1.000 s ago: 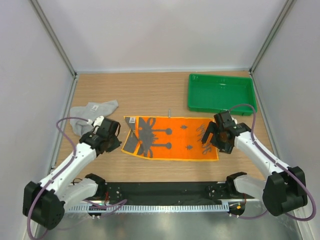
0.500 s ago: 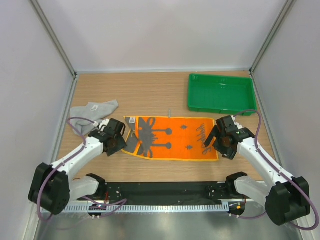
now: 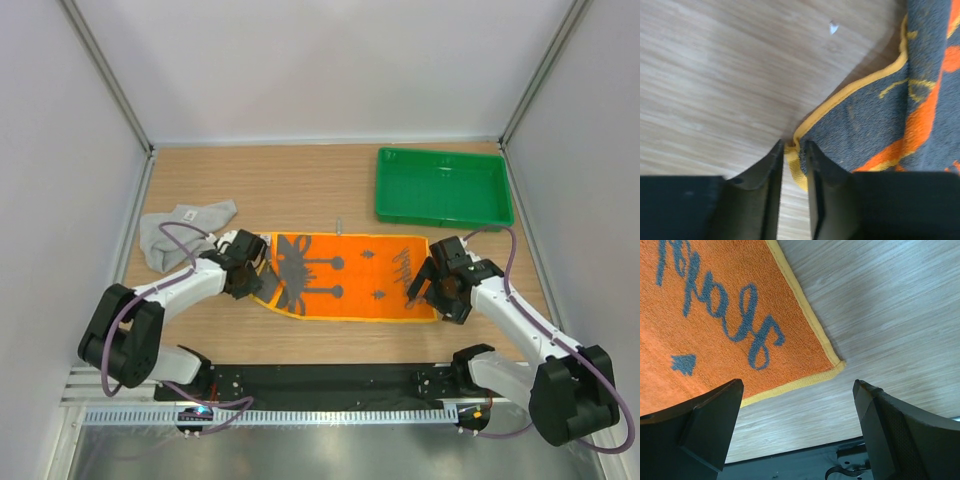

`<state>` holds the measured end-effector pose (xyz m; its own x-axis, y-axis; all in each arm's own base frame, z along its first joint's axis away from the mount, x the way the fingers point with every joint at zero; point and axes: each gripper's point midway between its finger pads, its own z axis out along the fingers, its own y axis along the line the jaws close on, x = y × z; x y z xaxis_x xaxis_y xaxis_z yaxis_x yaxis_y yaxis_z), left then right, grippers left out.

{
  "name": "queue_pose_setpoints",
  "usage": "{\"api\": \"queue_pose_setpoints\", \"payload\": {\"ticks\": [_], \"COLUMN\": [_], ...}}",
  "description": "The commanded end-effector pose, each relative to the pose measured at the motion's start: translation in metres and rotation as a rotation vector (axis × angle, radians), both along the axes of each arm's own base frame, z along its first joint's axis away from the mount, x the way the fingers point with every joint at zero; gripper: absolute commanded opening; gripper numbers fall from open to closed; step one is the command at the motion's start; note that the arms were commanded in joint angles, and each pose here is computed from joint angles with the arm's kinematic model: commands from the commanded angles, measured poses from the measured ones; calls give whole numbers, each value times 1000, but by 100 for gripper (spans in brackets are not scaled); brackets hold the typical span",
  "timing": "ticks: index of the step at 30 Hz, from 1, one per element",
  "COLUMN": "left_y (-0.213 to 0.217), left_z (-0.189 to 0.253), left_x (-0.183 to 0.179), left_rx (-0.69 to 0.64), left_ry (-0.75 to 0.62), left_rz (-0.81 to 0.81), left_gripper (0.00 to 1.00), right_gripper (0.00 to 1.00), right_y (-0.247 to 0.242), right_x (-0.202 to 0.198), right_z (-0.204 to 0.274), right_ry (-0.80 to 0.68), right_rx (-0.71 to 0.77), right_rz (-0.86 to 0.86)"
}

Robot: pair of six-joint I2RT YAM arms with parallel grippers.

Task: Roll the towels
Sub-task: Flatten the towel

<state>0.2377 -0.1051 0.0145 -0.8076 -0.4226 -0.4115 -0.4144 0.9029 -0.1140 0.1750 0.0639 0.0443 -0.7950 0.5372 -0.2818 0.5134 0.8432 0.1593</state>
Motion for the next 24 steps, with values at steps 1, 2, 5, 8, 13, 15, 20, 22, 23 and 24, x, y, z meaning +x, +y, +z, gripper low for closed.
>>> {"api": "queue_pose_setpoints", "payload": {"ticks": [1,2,5,8,13,15,20,22,23,24], "left_y": [-6,-6,-8,-7,7,12,34,39,41,39], "left_z": [-22,-23,-19,-8,27,38,75,83,88,88], "left_x": [-7,-8,-6,-2,-13,-16,-33,-35,-37,-38], "left_rx": [-6,-4,-7,-9,21,27,39,41,33,18], "left_ry": [49,53,46,21,-8,-31,-118,-149,-163,-162], "left_rz": [-18,-21,-28,-29,-10,0,60,76,83,78], "left_gripper": [21,17,4,0,0,0,0,0,0,0], "right_gripper": [100,99,99,98,96,96,91,88,86,84], "right_y": [4,4,4,6,7,6,0,-1,-1,0], "right_x": [9,8,9,8,1,-2,-7,-9,-8,-8], "right_z": [2,1,1,-1,-14,-18,-24,-26,-26,-27], "right_ry": [-33,-31,-33,-35,-4,10,28,32,30,31], "right_rx": [20,17,17,27,41,36,3,-1,2,6], "right_rz": [0,2,4,4,8,5,-2,-10,-13,-9]}}
